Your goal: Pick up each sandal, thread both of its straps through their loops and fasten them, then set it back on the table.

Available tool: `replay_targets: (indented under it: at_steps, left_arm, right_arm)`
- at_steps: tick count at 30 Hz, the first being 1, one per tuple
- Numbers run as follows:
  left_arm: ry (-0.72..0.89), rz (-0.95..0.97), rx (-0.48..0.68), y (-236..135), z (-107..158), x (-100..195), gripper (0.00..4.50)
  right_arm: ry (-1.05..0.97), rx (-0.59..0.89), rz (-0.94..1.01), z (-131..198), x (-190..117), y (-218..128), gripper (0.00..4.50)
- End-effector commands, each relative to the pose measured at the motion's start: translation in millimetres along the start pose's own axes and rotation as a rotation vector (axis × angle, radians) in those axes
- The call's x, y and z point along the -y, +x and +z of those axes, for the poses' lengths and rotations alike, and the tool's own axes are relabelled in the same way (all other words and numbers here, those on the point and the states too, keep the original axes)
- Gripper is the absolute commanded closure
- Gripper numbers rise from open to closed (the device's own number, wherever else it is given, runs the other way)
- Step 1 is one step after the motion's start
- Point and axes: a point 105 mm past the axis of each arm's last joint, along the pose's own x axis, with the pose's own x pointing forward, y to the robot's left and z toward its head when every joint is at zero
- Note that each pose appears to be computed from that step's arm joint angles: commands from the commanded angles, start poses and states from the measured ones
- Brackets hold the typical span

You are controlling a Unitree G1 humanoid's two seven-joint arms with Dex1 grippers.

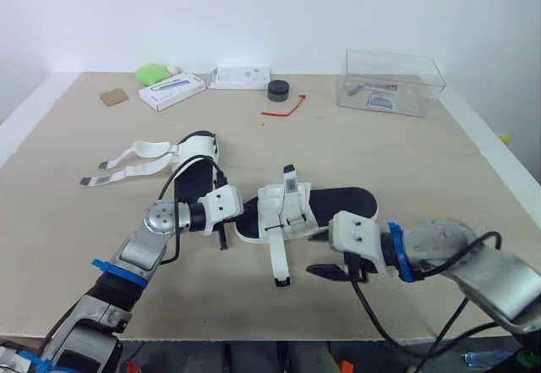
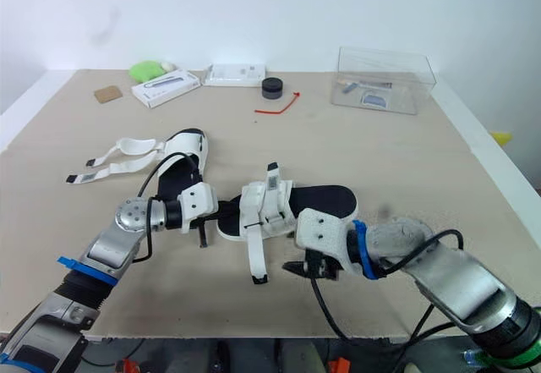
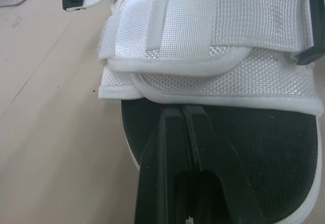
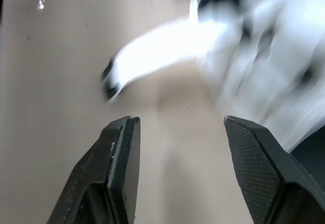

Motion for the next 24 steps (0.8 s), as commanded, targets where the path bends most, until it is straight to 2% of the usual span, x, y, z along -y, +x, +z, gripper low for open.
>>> replay_targets:
  at_steps: [1,3,7,17,24]
  left_arm:
    - [-0.045,-0.041,-0.099,0,-26,12,4.50]
    - [-0.045,-0.039,-0.099,0,-26,12,4.50]
    - [-0.045,-0.039,-0.099,0,-27,12,4.50]
    - [-0.050,-0.033,-0.097,-1,-26,13,4.50]
    - [-0.055,-0.029,-0.100,-3,-27,16,4.50]
  right_arm:
    - [-0.488,0.116,-0.005,12,-4,-2,1.59]
    - [-0.673,0.188,-0.042,17,-6,-1,1.59]
    - [-0.885,0.221,-0.005,7,-17,7,1.59]
    - [-0.978,0.259,-0.045,11,-3,34,1.59]
    - [-0.970,0.312,-0.050,23,3,38,1.59]
